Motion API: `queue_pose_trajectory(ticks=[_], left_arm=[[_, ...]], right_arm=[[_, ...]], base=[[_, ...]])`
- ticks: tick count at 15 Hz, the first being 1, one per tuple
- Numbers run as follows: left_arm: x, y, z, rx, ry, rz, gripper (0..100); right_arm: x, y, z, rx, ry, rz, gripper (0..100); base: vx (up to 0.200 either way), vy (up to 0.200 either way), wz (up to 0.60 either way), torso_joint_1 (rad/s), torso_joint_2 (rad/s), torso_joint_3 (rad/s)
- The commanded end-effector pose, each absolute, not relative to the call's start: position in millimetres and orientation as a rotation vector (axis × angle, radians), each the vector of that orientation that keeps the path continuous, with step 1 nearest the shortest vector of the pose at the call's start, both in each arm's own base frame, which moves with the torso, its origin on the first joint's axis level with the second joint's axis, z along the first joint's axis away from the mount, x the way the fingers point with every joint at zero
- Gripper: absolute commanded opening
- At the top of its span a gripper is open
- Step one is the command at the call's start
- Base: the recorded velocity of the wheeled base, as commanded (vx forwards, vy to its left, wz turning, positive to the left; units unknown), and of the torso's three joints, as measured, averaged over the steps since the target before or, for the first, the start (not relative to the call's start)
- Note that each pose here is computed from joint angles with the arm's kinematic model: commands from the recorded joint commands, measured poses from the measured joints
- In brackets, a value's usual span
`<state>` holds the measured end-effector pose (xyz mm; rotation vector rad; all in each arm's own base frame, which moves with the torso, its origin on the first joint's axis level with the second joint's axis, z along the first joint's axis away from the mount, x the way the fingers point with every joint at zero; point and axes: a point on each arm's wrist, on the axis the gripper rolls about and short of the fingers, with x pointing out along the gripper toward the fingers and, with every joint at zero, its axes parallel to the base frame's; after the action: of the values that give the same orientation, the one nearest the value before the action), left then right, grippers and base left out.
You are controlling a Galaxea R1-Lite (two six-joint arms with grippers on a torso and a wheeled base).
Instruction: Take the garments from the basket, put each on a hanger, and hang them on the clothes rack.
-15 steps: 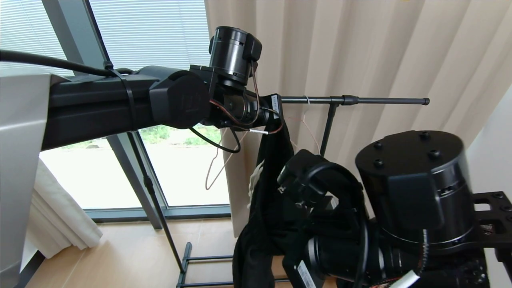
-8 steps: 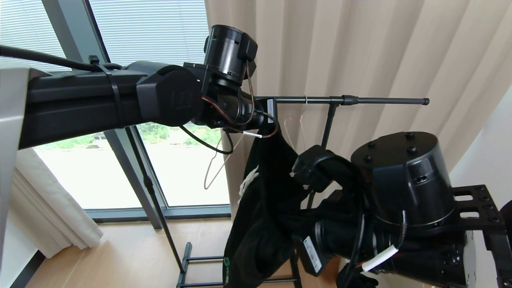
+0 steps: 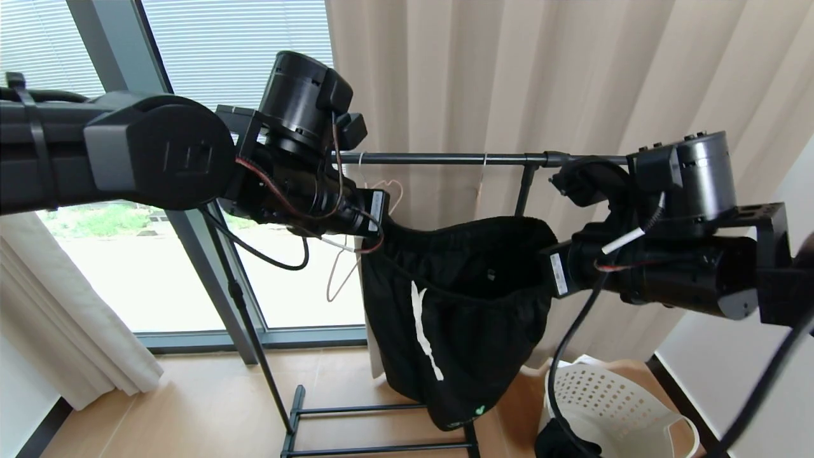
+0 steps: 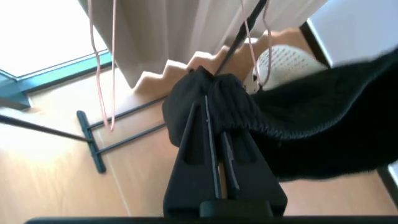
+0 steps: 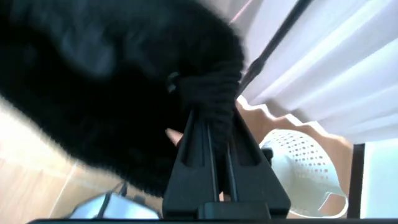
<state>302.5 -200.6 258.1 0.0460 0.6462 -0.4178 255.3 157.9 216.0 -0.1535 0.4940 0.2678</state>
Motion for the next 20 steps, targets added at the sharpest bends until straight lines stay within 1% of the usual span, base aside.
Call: queue_pose_trajectory(ticks=[1, 4, 6, 7, 8, 10, 11, 13, 15, 18, 19, 20], left_arm=[[271, -187, 253, 0.098, 0.687, -0.44, 0], [238, -196, 228, 0.173, 0.779, -0.508, 0], [222, -204, 209, 0.21, 0.843, -0.549, 0], [218, -206, 205, 0.216, 0.858, -0.556, 0], [207, -216, 193, 0.213, 0.887, -0.585, 0], [199, -227, 188, 0.182, 0.863, -0.618, 0], [196, -242, 188, 0.128, 0.826, -0.652, 0], [195, -257, 188, 0.059, 0.78, -0.681, 0], [198, -263, 185, 0.04, 0.757, -0.689, 0], [197, -263, 186, 0.021, 0.761, -0.702, 0], [198, -256, 178, -0.008, 0.799, -0.662, 0], [203, -243, 173, -0.019, 0.809, -0.618, 0]], right_arm=[[308, 169, 212, -0.145, 0.478, 0.181, 0], [345, 193, 213, -0.123, 0.432, 0.186, 0], [359, 207, 210, -0.119, 0.414, 0.198, 0], [361, 210, 209, -0.118, 0.41, 0.203, 0], [367, 216, 209, -0.111, 0.399, 0.209, 0], [369, 228, 208, -0.11, 0.387, 0.231, 0], [368, 237, 206, -0.112, 0.385, 0.249, 0], [360, 249, 205, -0.119, 0.386, 0.282, 0], [359, 250, 205, -0.121, 0.387, 0.285, 0], [357, 249, 205, -0.102, 0.394, 0.28, 0], [348, 242, 210, -0.068, 0.409, 0.268, 0], [339, 233, 217, -0.064, 0.412, 0.263, 0]], base=[[0.0, 0.0, 0.0, 0.0, 0.0, 0.0], [0.0, 0.0, 0.0, 0.0, 0.0, 0.0], [0.0, 0.0, 0.0, 0.0, 0.0, 0.0], [0.0, 0.0, 0.0, 0.0, 0.0, 0.0], [0.0, 0.0, 0.0, 0.0, 0.0, 0.0], [0.0, 0.0, 0.0, 0.0, 0.0, 0.0], [0.0, 0.0, 0.0, 0.0, 0.0, 0.0], [0.0, 0.0, 0.0, 0.0, 0.0, 0.0], [0.0, 0.0, 0.0, 0.0, 0.0, 0.0], [0.0, 0.0, 0.0, 0.0, 0.0, 0.0], [0.0, 0.0, 0.0, 0.0, 0.0, 0.0], [0.0, 0.0, 0.0, 0.0, 0.0, 0.0]])
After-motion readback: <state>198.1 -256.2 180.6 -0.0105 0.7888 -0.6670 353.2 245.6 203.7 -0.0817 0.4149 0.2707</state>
